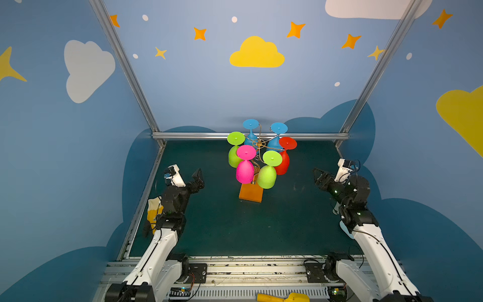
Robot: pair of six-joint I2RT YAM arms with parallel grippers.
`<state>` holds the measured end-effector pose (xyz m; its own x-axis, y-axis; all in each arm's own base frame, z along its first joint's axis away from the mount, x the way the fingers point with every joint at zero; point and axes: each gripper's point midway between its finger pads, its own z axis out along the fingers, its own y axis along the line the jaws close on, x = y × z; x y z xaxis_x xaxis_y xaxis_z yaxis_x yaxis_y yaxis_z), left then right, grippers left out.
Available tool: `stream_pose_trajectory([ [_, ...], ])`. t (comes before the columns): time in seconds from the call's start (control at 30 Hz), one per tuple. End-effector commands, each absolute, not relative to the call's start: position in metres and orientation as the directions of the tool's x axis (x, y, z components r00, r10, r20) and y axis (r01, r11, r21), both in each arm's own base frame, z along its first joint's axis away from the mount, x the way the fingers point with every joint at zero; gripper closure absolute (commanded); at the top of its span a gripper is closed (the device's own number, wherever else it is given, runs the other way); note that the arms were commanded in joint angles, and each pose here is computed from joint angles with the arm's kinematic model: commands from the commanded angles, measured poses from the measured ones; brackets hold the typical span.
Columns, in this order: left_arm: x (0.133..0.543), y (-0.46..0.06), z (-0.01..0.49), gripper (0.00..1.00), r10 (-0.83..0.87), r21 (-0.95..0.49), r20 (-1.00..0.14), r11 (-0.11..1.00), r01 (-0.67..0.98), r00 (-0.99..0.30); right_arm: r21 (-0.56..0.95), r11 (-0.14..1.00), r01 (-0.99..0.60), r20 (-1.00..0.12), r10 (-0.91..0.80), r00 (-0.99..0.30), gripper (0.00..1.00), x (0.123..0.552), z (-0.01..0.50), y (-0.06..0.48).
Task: Take the wine glass off the wine glass rack
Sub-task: Pick up the wine glass from the wine glass rack.
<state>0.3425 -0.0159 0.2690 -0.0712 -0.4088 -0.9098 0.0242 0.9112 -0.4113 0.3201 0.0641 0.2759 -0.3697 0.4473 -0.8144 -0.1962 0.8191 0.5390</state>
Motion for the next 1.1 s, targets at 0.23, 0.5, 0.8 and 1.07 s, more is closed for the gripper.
stream_pose_trajectory([
  [0.23,0.323,-0.022,0.297,0.01,-0.420,-0.425,-0.905,0.902,0.072,-0.071,0.760,0.500,-0.415,-0.646,0.510,-0.568,0.28,0.307,0.357,0.122],
  [0.5,0.323,-0.024,0.294,0.01,-0.426,-0.432,-0.901,0.898,0.082,-0.078,0.841,0.364,-0.400,-0.539,0.510,-0.670,0.42,0.341,0.376,0.136],
  [0.8,0.324,-0.024,0.293,0.01,-0.430,-0.436,-0.899,0.896,0.088,-0.078,0.871,0.311,-0.381,-0.489,0.474,-0.732,0.51,0.383,0.375,0.153],
  [1.07,0.324,-0.022,0.291,0.01,-0.436,-0.442,-0.897,0.893,0.083,-0.075,0.899,0.206,-0.387,-0.438,0.419,-0.795,0.57,0.417,0.372,0.174],
])
